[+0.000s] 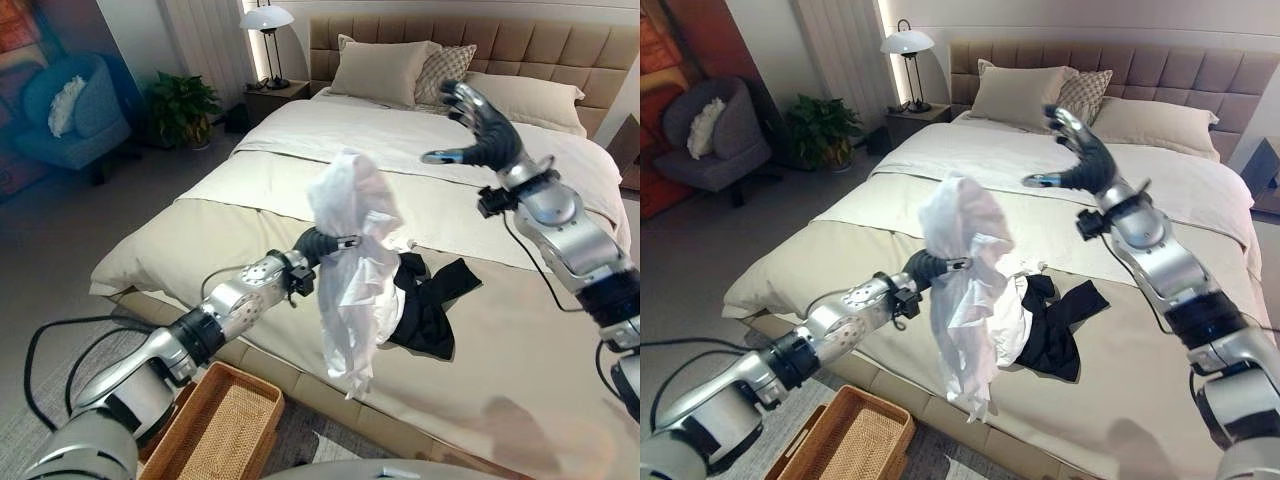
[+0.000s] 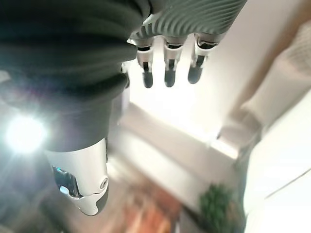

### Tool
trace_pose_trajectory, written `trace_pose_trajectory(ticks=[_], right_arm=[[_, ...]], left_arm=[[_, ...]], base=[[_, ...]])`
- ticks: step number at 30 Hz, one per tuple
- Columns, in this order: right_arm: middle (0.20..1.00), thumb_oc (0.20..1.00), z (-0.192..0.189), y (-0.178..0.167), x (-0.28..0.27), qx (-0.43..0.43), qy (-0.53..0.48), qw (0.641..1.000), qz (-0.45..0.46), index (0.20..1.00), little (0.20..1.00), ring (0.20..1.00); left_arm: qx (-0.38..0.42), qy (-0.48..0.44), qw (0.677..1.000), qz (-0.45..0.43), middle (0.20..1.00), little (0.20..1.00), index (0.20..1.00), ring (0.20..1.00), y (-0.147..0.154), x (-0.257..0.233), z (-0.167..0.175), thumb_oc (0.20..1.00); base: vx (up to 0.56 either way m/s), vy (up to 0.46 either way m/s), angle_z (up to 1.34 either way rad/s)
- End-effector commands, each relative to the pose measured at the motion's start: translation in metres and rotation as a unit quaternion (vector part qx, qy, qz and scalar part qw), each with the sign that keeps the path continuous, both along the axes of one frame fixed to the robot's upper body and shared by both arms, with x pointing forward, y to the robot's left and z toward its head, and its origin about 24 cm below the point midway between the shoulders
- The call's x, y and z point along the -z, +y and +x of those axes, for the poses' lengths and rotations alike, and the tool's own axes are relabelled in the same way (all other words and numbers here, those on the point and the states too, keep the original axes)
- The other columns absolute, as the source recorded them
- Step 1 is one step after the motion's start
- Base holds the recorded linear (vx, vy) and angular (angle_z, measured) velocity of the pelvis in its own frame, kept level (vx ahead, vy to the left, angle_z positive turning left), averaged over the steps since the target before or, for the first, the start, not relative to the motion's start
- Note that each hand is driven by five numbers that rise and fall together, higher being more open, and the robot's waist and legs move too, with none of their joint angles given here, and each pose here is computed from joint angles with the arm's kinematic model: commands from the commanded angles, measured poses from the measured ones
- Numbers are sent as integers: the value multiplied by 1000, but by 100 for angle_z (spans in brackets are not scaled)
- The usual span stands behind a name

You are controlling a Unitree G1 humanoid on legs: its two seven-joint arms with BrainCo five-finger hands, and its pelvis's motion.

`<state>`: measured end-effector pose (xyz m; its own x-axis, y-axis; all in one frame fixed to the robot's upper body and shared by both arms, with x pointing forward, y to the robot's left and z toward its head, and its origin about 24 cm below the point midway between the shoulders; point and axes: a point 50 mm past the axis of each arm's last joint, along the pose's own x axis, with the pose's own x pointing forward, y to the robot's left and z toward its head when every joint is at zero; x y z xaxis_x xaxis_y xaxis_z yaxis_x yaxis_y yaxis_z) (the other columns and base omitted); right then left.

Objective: Pick up clothes into the bucket

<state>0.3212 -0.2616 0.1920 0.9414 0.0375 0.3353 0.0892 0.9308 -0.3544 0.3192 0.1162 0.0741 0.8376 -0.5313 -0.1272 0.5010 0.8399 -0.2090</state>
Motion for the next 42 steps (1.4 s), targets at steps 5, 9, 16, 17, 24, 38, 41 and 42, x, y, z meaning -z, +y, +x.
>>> trace_pose_trajectory(ticks=[5,9,16,17,24,38,41,42], right_arm=[[1000,1000,-47,-55,89,178,65,975,119,1000,1000,1000],[1000,1000,-92,-75,165,264,188,936,138,1000,1000,1000],[1000,1000,-173,-64,266,330,382,846,171,1000,1000,1000],[1000,1000,-179,-60,273,321,406,841,159,1000,1000,1000],[1000,1000,-196,-47,301,305,491,807,123,1000,1000,1000],[1000,1000,-144,-16,286,255,421,861,125,1000,1000,1000],[1000,1000,-136,-14,279,252,395,873,135,1000,1000,1000],[1000,1000,-136,-14,279,252,395,873,135,1000,1000,1000]], left_arm=[[-184,-238,945,131,200,200,200,200,86,-87,27,200],[-250,-290,899,212,200,200,200,200,132,-112,21,200],[-334,-321,829,312,200,200,200,200,193,-121,-21,200],[-345,-311,825,321,200,200,200,200,201,-116,-28,200],[-404,-266,804,347,200,200,200,200,223,-84,-47,200],[-462,-245,708,474,200,200,200,200,233,-71,-13,200],[-466,-254,698,481,200,200,200,200,232,-78,-10,200],[-466,-254,698,481,200,200,200,200,232,-78,-10,200]], base=[[13,23,18],[7,32,9],[-99,31,2],[-152,32,-3],[-119,44,-2],[-116,46,7],[-69,42,3],[-20,64,-8]])
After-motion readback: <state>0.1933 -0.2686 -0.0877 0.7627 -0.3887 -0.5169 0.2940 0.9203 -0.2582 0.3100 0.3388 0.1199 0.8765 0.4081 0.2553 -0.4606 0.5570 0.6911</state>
